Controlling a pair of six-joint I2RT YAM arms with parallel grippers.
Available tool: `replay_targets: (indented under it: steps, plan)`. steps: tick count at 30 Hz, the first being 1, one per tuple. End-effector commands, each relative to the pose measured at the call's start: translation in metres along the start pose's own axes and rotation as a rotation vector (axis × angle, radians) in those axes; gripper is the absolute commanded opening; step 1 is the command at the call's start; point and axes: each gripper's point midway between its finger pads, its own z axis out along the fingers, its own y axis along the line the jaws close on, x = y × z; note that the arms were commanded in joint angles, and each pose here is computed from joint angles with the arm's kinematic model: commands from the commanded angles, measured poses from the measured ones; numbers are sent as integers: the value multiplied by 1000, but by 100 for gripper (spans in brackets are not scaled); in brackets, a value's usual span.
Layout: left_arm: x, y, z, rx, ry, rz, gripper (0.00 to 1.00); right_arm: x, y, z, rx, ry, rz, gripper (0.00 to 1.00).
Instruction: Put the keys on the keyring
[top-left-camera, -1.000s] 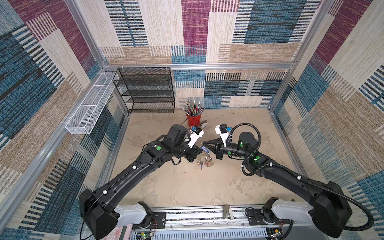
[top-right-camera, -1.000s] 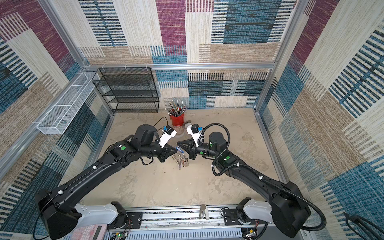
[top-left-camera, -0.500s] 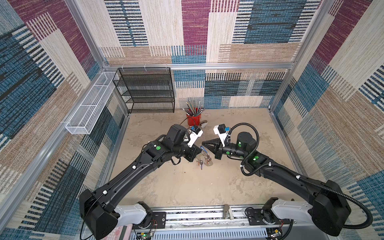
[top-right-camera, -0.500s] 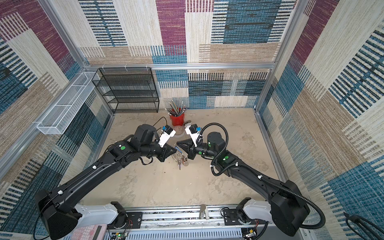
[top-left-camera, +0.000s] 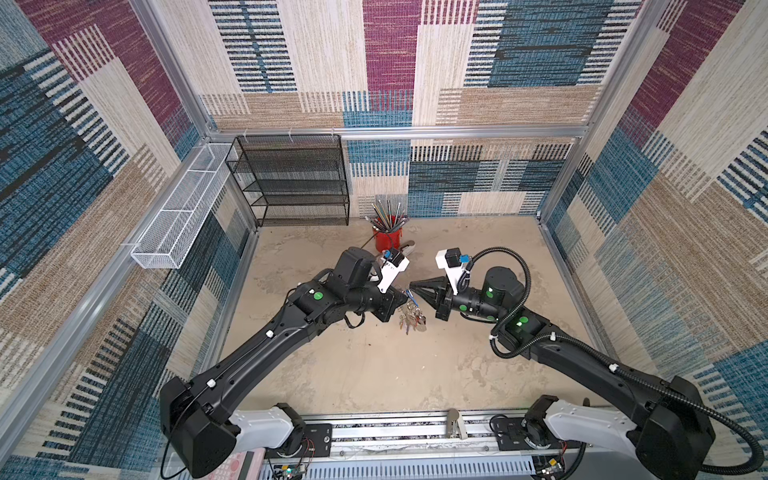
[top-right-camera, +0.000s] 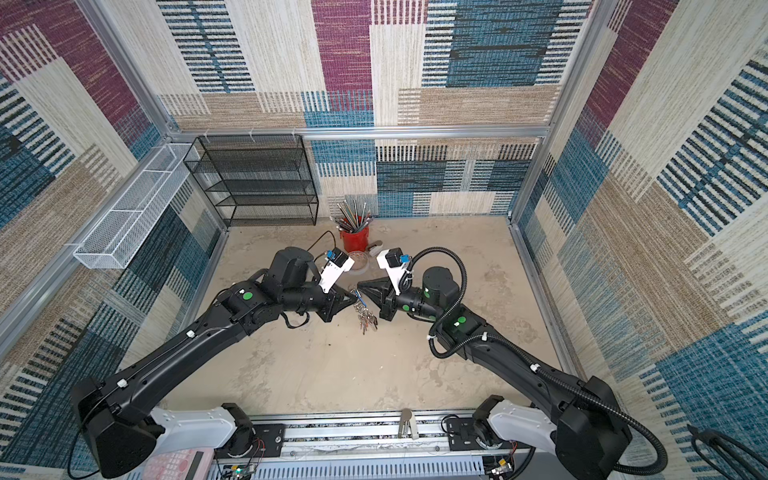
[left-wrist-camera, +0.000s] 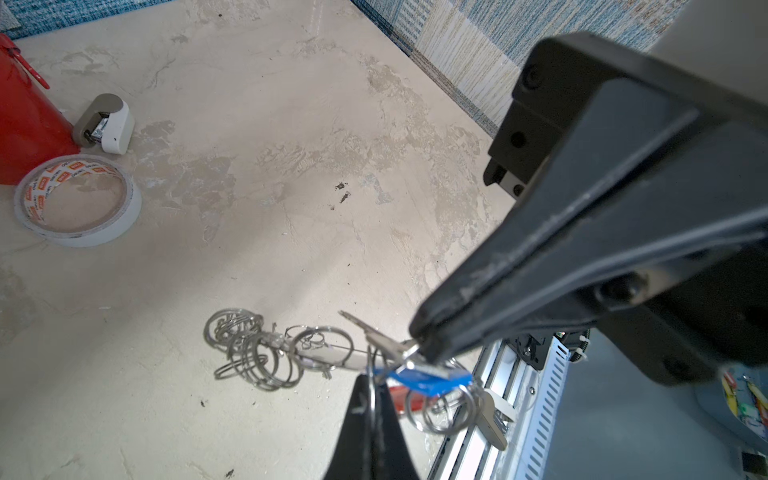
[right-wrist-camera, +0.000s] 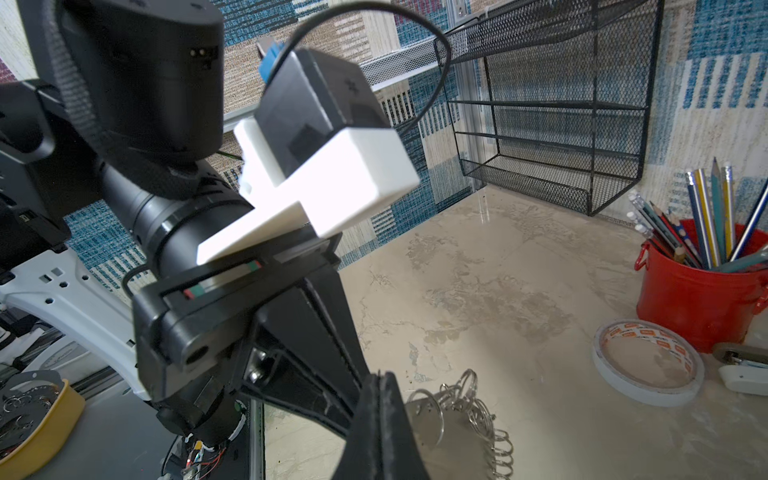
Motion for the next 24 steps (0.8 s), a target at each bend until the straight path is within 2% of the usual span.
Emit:
replay_targets:
  steps: [1, 8, 11, 20, 24]
  plan:
    - [0, 2, 0, -8, -3, -14, 0, -12, -1, -4, 22, -42, -29, 0]
    - [0, 0, 1, 8, -6, -14, 0, -16, 0, -7, 19, -53, -45, 0]
    - [-1, -2, 0, 20, -15, -10, 0, -6, -7, 1, 28, -15, -27, 0]
    - [6, 4, 0, -14, 9, 11, 0, -2, -29, -2, 72, -9, 26, 0]
    - [9, 9, -8, -55, -3, 10, 0, 2, -55, -9, 147, -10, 93, 15]
